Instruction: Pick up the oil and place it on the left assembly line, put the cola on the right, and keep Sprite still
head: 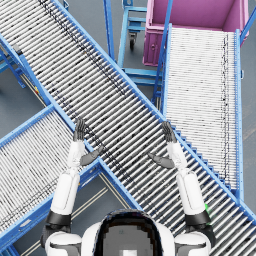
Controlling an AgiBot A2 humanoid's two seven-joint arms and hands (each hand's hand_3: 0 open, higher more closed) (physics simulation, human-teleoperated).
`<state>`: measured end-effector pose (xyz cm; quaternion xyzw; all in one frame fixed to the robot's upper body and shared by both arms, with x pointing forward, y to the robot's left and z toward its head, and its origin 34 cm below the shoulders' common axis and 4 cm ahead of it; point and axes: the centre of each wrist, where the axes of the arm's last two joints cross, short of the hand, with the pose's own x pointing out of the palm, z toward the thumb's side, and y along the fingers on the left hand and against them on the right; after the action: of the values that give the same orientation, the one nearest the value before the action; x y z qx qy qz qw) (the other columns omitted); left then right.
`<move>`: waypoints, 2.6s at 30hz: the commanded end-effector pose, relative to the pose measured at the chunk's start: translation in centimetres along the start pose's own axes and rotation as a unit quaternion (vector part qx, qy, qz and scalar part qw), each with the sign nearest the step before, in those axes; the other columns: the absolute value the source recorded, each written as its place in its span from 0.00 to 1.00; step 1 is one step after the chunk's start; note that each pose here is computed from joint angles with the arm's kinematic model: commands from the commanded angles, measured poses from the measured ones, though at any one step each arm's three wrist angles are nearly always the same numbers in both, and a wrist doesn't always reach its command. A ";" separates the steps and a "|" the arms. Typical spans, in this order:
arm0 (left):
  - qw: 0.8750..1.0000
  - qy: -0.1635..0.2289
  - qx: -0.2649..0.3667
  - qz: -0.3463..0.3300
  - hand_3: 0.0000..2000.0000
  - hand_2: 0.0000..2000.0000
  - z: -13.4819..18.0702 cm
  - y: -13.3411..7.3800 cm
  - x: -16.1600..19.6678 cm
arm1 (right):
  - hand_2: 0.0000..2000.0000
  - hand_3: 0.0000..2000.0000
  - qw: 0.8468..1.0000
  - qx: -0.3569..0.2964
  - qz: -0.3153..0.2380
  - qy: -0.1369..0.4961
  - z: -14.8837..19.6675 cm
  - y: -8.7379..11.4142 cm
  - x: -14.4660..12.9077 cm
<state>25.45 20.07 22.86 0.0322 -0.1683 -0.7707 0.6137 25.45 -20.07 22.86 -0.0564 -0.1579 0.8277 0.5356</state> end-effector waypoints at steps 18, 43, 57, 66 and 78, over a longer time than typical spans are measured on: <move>0.992 -0.015 0.126 -0.014 0.00 0.00 3.2 1.0 -0.9 | 0.00 0.00 0.992 -0.099 -0.073 -0.019 1.8 -0.6 -0.3; 0.981 0.013 0.189 0.045 0.00 0.00 5.8 1.2 -2.7 | 0.00 0.00 0.980 -0.144 -0.134 0.012 3.5 -0.1 -2.2; 0.943 0.263 0.177 0.100 0.00 0.00 5.6 1.3 -2.9 | 0.00 0.00 0.942 -0.111 -0.179 0.261 3.2 -0.3 -2.5; 0.938 0.275 0.183 0.105 0.00 0.00 5.9 1.3 -2.8 | 0.00 0.00 0.939 -0.117 -0.176 0.271 3.5 -0.6 -2.1; 0.940 0.272 0.178 0.106 0.00 0.00 5.5 1.1 -2.8 | 0.00 0.00 0.939 -0.114 -0.183 0.267 3.3 -0.2 -2.1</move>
<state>25.72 23.72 27.97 0.3313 -0.1316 -0.6203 0.6986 25.68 -22.59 25.87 -0.3059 -0.1104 0.6464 0.6902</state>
